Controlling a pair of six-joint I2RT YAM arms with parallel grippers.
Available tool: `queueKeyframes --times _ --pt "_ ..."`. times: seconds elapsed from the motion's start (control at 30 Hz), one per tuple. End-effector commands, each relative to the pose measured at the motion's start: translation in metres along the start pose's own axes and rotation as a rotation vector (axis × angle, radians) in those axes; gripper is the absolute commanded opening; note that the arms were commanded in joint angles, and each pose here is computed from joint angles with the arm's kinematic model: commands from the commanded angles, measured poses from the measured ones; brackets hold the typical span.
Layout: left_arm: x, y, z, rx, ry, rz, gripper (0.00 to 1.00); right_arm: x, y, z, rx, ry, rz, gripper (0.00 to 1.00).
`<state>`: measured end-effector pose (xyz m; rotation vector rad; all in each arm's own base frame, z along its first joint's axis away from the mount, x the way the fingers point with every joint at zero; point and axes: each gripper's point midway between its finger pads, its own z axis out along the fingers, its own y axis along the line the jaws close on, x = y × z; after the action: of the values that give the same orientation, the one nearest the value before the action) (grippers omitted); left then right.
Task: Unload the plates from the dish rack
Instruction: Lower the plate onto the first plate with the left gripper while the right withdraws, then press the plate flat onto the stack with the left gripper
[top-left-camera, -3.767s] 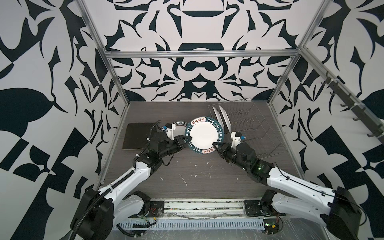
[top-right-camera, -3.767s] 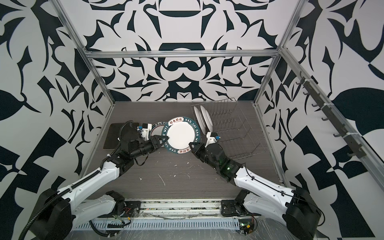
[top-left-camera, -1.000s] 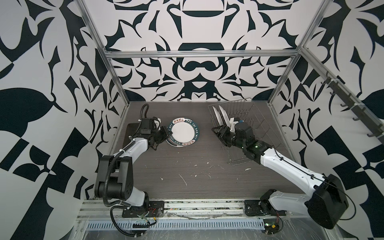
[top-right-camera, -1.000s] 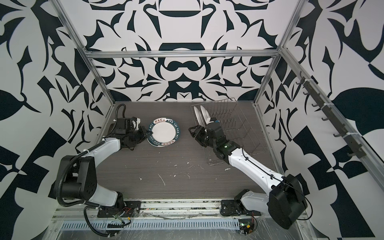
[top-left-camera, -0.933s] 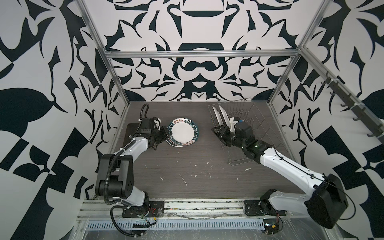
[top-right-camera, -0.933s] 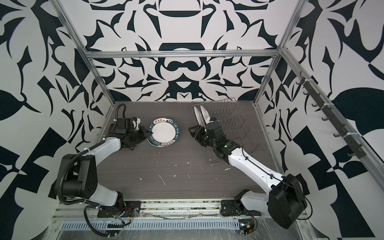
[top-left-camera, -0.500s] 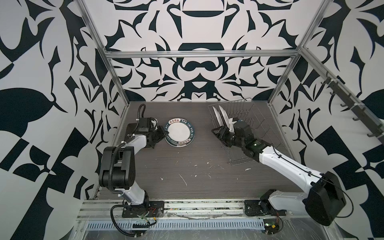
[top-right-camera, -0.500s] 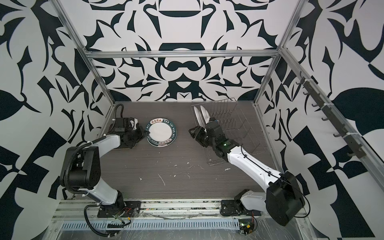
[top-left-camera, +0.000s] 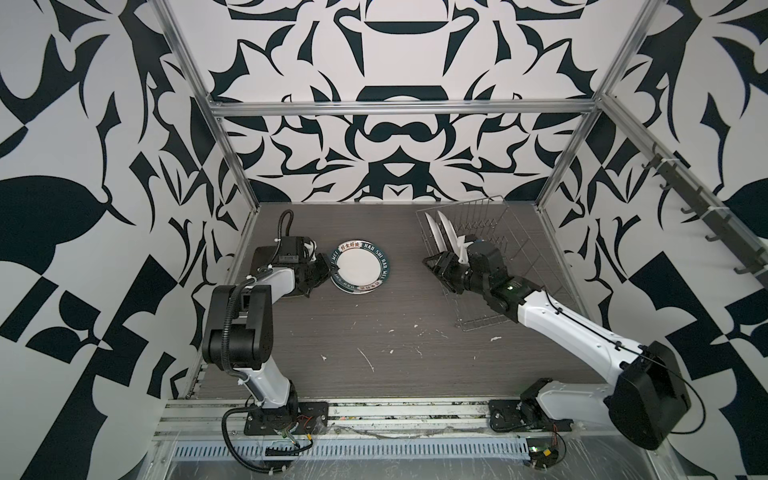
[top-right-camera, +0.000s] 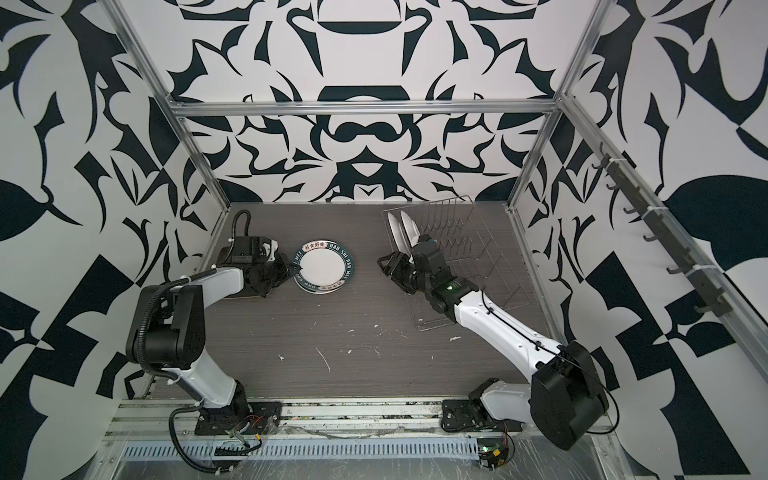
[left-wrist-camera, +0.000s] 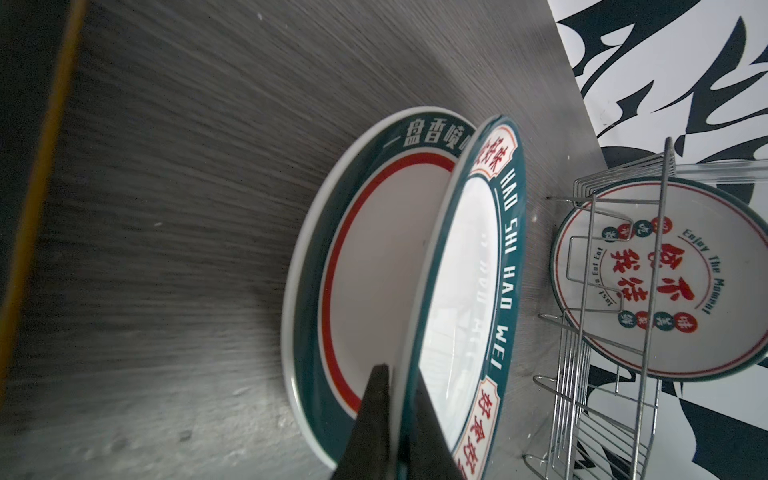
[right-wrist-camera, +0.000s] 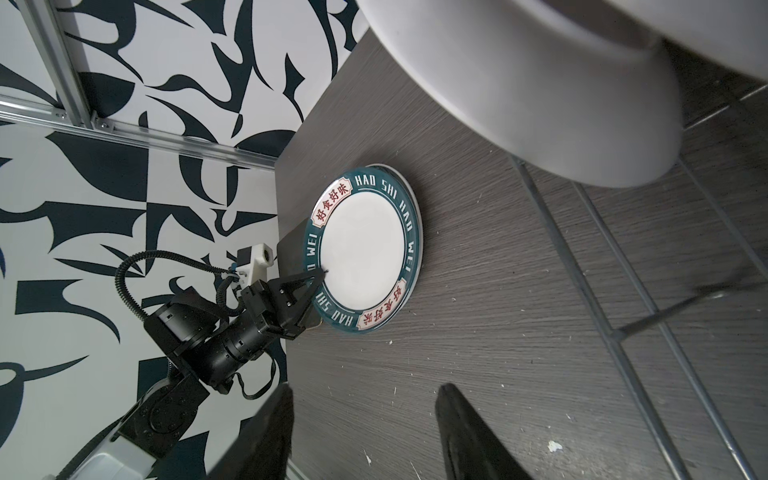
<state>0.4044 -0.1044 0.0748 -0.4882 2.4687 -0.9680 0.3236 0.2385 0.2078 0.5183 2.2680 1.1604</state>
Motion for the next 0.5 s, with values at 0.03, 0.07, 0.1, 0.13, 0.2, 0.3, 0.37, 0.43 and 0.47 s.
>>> queueKeyframes --times 0.03,0.07,0.1,0.13,0.2,0.3,0.37,0.43,0.47 --pt "-0.0139 -0.0158 -0.0025 0.05 -0.025 0.042 0.0 -0.0086 0.0231 -0.0084 -0.062 -0.021 -0.033 0.59" --pt "-0.0138 -0.015 -0.0022 0.046 -0.024 0.04 0.0 -0.0085 0.0232 -0.0087 -0.063 -0.021 -0.032 0.59" --pt "-0.0138 -0.0134 -0.0017 0.041 -0.024 0.037 0.0 -0.0085 0.0228 -0.0088 -0.062 -0.02 -0.033 0.59" --pt "-0.0138 -0.0125 -0.0014 0.036 -0.025 0.035 0.0 -0.0089 0.0229 -0.0092 -0.062 -0.021 -0.032 0.59" --pt "-0.0132 -0.0106 -0.0005 0.032 -0.021 0.029 0.0 -0.0086 0.0221 -0.0093 -0.061 -0.021 -0.031 0.59" --pt "-0.012 -0.0106 0.0003 0.033 -0.014 0.025 0.03 -0.008 0.022 -0.0095 -0.062 -0.02 -0.033 0.59" --pt "-0.012 -0.0107 -0.0002 0.032 -0.014 0.024 0.06 -0.0083 0.0218 -0.0101 -0.061 -0.021 -0.032 0.59" --pt "-0.0119 -0.0112 -0.001 0.033 -0.015 0.025 0.06 -0.0081 0.0223 -0.0104 -0.063 -0.02 -0.032 0.59" --pt "-0.012 -0.0115 -0.0013 0.035 -0.015 0.024 0.07 -0.0078 0.0217 -0.0103 -0.061 -0.019 -0.031 0.59"
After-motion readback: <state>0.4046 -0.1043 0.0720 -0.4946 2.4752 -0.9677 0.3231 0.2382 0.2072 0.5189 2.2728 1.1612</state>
